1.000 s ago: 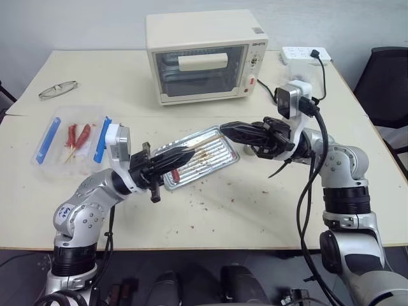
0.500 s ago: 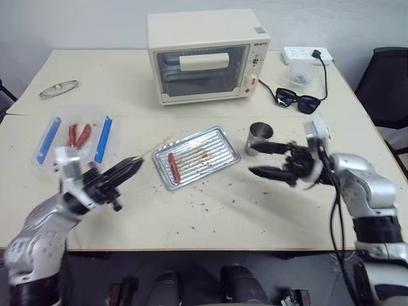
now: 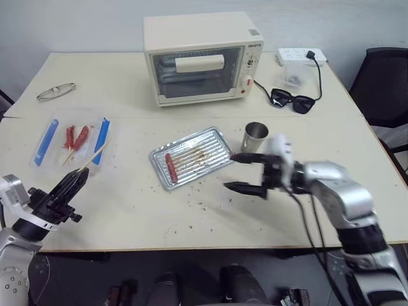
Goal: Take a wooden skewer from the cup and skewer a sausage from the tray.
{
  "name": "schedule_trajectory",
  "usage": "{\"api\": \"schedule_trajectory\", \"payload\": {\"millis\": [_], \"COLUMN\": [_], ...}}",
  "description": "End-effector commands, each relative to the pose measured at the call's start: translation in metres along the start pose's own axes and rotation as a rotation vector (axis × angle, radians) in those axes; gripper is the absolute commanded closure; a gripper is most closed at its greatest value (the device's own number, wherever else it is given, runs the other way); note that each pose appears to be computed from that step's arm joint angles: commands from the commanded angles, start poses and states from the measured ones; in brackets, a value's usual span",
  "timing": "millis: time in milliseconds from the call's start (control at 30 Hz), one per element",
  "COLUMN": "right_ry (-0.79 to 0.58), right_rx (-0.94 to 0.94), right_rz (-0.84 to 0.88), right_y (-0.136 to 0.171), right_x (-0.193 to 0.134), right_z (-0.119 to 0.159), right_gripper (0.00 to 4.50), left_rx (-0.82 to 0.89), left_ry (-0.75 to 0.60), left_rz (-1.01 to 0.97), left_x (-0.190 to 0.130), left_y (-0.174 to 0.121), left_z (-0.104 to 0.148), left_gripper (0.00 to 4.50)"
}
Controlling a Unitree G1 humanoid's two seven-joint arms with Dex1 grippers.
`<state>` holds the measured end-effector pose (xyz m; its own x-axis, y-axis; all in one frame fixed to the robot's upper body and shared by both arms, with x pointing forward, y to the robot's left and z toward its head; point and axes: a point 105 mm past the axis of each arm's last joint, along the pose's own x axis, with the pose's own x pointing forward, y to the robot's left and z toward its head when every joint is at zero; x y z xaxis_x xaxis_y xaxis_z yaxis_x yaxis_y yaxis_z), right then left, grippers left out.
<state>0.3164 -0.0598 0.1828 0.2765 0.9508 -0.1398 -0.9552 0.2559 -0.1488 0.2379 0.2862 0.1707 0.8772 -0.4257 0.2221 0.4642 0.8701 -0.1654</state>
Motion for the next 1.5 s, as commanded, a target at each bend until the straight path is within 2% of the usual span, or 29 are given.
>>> {"api": "schedule_trajectory", "payload": {"millis": [33,167,300,433,667,767,967,1333,1500], "right_ry": [0.074,0.086,0.168,0.171,0.246,0.265,0.301,0.301,0.272], "right_rx": [0.006,-0.007,-0.057,-0.030,-0.007,-0.026,-0.033,-0.053,-0.057], "right_rz": [-0.041,-0.109,-0.146,-0.172,-0.175,-0.172,-0.153,-0.069,-0.038], "right_y": [-0.004,-0.011,-0.010,-0.011,-0.010,-0.012,-0.013,-0.008,-0.007], "right_x": [0.043,0.086,0.112,0.123,0.132,0.133,0.131,0.134,0.135], "right_z": [-0.002,0.003,-0.007,-0.008,-0.024,-0.024,-0.025,-0.027,-0.022], "right_gripper": [0.02,0.02,0.02,0.02,0.02,0.62,2.63,2.63,4.15], "left_rx": [0.037,0.036,0.042,0.038,0.043,0.045,0.049,0.047,0.049], "left_ry": [-0.009,-0.015,-0.011,-0.020,-0.019,-0.021,-0.021,-0.022,-0.019], "left_rz": [-0.030,-0.045,-0.044,-0.041,-0.034,-0.031,-0.029,-0.031,-0.035], "left_x": [0.010,0.016,0.016,0.015,0.015,0.015,0.016,0.019,0.020], "left_y": [-0.009,-0.013,-0.016,-0.018,-0.018,-0.019,-0.018,-0.017,-0.017], "left_z": [0.003,0.004,0.004,0.007,0.009,0.009,0.010,0.010,0.009], "left_gripper": [4.50,4.50,4.50,4.50,4.50,4.50,4.50,4.50,4.50]}}
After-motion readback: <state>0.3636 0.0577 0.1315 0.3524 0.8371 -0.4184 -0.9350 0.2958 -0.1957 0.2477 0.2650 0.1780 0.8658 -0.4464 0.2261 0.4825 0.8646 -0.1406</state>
